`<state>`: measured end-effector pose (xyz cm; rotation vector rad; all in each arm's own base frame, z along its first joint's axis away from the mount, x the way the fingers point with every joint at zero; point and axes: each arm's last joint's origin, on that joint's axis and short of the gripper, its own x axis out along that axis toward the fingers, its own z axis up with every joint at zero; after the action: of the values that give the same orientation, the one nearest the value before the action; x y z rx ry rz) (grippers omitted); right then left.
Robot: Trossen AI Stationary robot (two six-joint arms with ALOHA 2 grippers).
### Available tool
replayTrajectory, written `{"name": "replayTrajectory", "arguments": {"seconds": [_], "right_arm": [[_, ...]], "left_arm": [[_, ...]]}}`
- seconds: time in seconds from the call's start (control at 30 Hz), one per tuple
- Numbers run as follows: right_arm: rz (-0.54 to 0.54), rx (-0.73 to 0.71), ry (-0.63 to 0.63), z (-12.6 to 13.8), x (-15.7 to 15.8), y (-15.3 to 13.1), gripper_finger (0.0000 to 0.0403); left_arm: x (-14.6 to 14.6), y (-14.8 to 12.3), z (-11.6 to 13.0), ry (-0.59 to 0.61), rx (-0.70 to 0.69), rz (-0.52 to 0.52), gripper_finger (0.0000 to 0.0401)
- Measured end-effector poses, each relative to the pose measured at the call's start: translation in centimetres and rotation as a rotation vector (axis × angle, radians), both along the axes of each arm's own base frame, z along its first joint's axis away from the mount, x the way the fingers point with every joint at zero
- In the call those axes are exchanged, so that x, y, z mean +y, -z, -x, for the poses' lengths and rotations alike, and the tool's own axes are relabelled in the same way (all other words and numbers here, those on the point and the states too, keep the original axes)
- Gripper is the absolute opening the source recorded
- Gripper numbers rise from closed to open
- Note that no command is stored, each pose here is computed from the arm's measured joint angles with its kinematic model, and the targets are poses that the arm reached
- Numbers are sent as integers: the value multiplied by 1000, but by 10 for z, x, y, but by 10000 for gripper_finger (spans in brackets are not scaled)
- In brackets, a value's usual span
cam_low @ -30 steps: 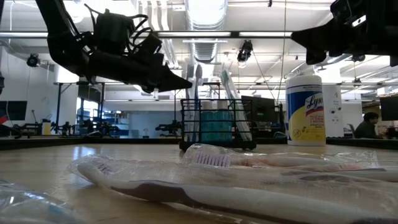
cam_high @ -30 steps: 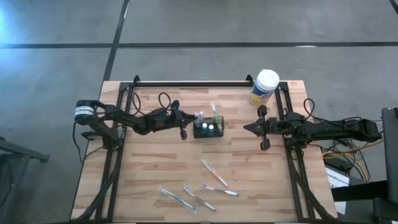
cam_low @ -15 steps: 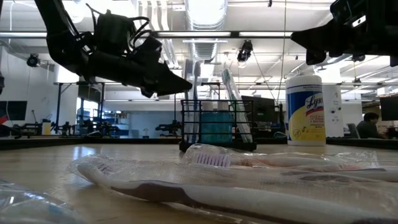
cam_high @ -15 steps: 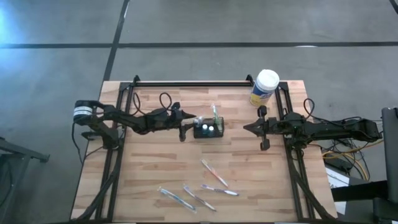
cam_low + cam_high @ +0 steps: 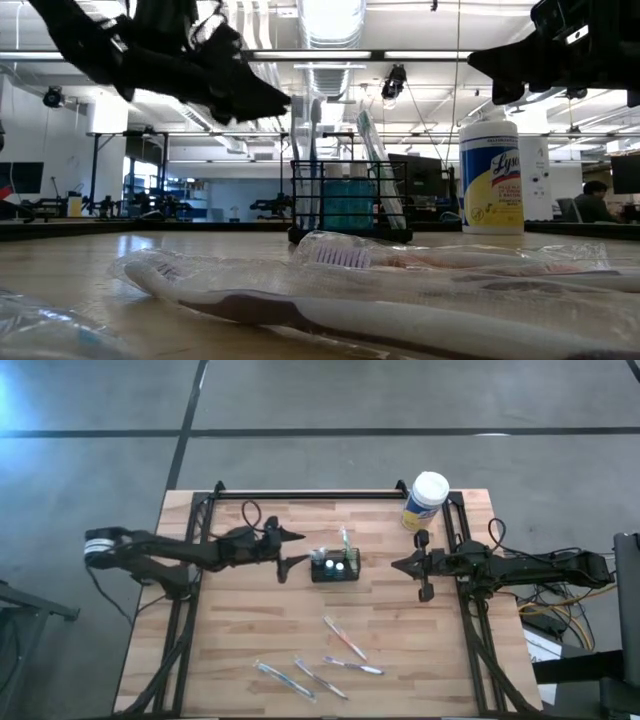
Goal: Pick & Place toothbrushing station
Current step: Put the right blue toothbrush into the wire organizer, then put the right purple toothbrush into the wire organizer
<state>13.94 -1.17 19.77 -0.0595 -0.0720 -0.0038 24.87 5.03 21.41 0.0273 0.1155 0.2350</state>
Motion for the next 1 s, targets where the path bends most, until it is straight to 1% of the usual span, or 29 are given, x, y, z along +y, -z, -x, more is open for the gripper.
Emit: {"name": "replayTrajectory", "arguments": {"seconds": [0.1,0.2,0.3,0.37,0.43,0.5,0.57,0.7,0.73,0.83,1.0], "right_arm": [[0,1,0,0,0,0,8],[-1,2,0,0,0,0,8],[0,4,0,0,0,1,8],[0,4,0,0,0,1,8],[0,4,0,0,0,1,8],[-1,4,0,0,0,1,8],[-1,4,0,0,0,1,8],[-1,4,0,0,0,1,8],[-1,4,0,0,0,1,8],[-21,4,-1,0,0,1,8],[-27,4,-1,0,0,1,8]], "left_arm": [[-3,-15,16,3,26,-42,285],[-7,-28,37,-4,66,-86,281],[-11,-37,61,-11,107,-88,274],[-14,-39,76,-11,146,-73,259],[-17,-37,89,-15,149,-46,234],[-19,-28,100,-22,124,-16,197],[-20,-18,108,-28,108,8,148],[-22,-4,121,-65,85,18,31],[-22,-1,123,-65,79,14,16],[-24,3,129,-53,56,-6,12],[-26,6,136,-28,-50,0,5]]}}
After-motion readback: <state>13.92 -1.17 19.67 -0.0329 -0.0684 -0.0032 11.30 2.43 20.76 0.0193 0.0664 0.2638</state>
